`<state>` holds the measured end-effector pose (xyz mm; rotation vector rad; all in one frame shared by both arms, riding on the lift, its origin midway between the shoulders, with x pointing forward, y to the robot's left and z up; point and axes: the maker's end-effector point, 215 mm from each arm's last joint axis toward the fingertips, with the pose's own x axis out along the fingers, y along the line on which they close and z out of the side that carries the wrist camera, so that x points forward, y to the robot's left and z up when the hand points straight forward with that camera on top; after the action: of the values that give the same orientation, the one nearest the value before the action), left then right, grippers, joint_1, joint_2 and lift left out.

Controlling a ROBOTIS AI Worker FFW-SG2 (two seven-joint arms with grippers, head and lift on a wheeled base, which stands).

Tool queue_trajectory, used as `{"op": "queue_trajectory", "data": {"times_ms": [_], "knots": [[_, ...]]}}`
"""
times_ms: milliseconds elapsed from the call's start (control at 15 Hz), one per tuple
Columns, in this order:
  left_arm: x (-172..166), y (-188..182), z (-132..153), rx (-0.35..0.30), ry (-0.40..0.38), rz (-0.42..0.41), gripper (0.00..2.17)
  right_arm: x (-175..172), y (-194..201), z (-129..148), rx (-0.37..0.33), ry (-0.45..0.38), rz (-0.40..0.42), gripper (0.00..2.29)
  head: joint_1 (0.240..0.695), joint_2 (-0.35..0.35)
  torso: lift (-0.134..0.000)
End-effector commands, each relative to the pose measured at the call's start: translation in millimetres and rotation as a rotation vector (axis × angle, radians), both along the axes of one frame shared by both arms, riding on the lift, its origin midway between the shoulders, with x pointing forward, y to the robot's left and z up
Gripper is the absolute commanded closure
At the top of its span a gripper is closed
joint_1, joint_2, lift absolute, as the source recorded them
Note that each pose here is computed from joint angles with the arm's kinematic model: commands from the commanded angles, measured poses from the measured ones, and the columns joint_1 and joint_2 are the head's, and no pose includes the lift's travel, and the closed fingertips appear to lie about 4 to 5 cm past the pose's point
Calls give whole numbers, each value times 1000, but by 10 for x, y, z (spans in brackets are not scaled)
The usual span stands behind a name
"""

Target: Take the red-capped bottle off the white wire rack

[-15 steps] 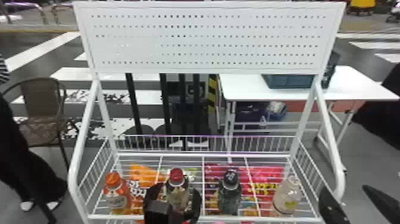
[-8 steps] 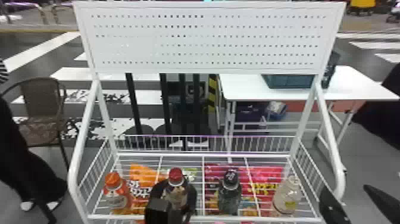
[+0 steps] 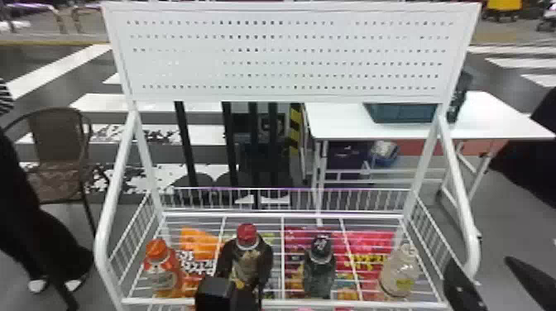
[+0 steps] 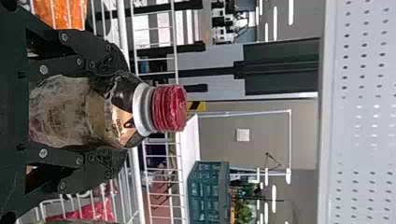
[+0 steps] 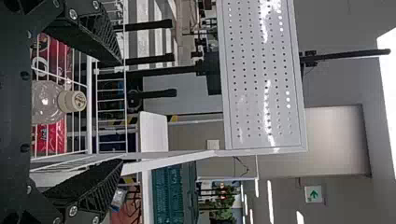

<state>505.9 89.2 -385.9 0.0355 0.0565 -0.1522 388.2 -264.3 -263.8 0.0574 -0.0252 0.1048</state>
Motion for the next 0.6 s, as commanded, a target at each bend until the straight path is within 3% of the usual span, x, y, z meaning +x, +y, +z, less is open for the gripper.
{"op": "queue_trajectory", "data": {"times_ms": [0, 133, 333, 533], "knots": [[-182, -60, 422, -18, -52, -25, 880, 4, -2, -6, -2, 0, 1, 151, 499, 0, 0], [-356, -18, 743, -7, -85, -38, 880, 8, 0, 8, -3, -3, 2, 151, 499, 0, 0], [-508, 363, 1232, -10, -139, 8, 873, 9, 2, 9, -5, -3, 4, 151, 499, 0, 0], [-560, 976, 1406, 11, -162, 103, 873, 0, 4, -1, -6, -2, 6, 151, 499, 0, 0]]}}
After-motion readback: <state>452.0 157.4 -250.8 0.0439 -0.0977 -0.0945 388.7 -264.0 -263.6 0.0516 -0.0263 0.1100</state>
